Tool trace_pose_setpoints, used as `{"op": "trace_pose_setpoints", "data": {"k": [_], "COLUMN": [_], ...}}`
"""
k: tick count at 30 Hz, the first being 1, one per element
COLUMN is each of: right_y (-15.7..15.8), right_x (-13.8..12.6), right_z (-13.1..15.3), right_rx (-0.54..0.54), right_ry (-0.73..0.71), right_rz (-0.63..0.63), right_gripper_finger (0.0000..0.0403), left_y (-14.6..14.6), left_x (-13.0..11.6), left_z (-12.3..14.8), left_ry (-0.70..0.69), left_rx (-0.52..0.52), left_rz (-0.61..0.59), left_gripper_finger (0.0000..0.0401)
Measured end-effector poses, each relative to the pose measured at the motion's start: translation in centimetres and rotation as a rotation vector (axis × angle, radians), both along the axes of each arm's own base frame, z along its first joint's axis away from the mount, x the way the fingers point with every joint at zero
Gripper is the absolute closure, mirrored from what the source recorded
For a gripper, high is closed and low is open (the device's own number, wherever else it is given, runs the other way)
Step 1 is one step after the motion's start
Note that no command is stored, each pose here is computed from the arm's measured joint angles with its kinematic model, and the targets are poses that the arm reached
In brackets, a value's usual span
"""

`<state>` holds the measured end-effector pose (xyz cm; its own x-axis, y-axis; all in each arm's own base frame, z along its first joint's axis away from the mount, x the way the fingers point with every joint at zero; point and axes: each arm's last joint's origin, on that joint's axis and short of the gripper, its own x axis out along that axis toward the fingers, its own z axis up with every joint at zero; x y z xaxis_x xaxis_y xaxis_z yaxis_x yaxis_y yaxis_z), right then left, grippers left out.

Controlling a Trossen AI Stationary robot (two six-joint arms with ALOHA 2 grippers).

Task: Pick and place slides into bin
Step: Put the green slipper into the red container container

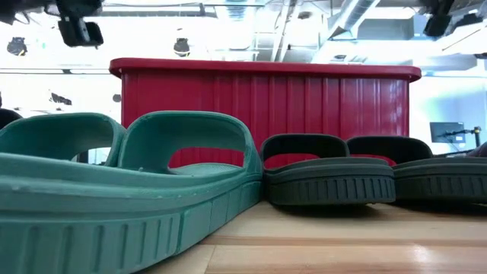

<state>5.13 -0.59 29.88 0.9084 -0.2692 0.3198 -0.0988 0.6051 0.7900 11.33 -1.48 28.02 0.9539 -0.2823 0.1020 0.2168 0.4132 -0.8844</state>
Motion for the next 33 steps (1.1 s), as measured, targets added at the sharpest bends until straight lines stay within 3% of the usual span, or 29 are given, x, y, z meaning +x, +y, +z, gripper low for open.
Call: {"op": "trace_pose_setpoints", "data": {"k": [3, 5, 9, 13, 17, 23, 28, 31, 33], "right_y": [0.2, 0.3, 0.4, 0.6, 0.9, 1.5, 2.1, 2.5, 2.9], "right_x": [1.1, 1.9, 3.6, 4.7, 5.1, 5.1, 6.1, 7.4, 8.3], "right_z": [-0.1, 0.1, 0.4, 0.0, -0.1, 1.4, 2.8, 3.3, 3.3], "right_rx": [-0.011, -0.027, -0.030, 0.103, 0.147, 0.058, -0.079, -0.077, -0.098], "right_ry": [0.048, 0.049, 0.049, 0.066, 0.073, -0.061, -0.216, -0.304, -0.326], "right_rz": [0.026, 0.049, 0.049, 0.128, 0.220, 0.358, 0.344, 0.361, 0.407], "right_gripper_finger": [0.0163, 0.0163, 0.0163, 0.0163, 0.0163, 0.0163, 0.0163, 0.0163, 0.0163], "left_y": [-0.8, -1.3, -1.7, -1.9, -2.3, -3.1, -3.8, -4.0, -4.2], "left_x": [0.9, 1.7, 3.2, 4.1, 4.3, 4.1, 4.6, 5.1, 5.6], "left_z": [0.5, 0.5, 0.4, 0.6, 0.8, 1.7, 3.6, 5.1, 5.8], "left_ry": [-0.057, -0.081, -0.131, -0.172, -0.202, -0.192, -0.139, -0.175, -0.178], "left_rx": [-0.009, 0.051, 0.148, 0.104, 0.102, 0.126, 0.258, 0.339, 0.338], "left_rz": [-0.076, -0.101, -0.051, -0.067, -0.133, -0.176, -0.150, -0.090, -0.066], "left_gripper_finger": [0.0258, 0.0259, 0.0259, 0.0259, 0.0259, 0.0259, 0.0259, 0.0259, 0.0259]}}
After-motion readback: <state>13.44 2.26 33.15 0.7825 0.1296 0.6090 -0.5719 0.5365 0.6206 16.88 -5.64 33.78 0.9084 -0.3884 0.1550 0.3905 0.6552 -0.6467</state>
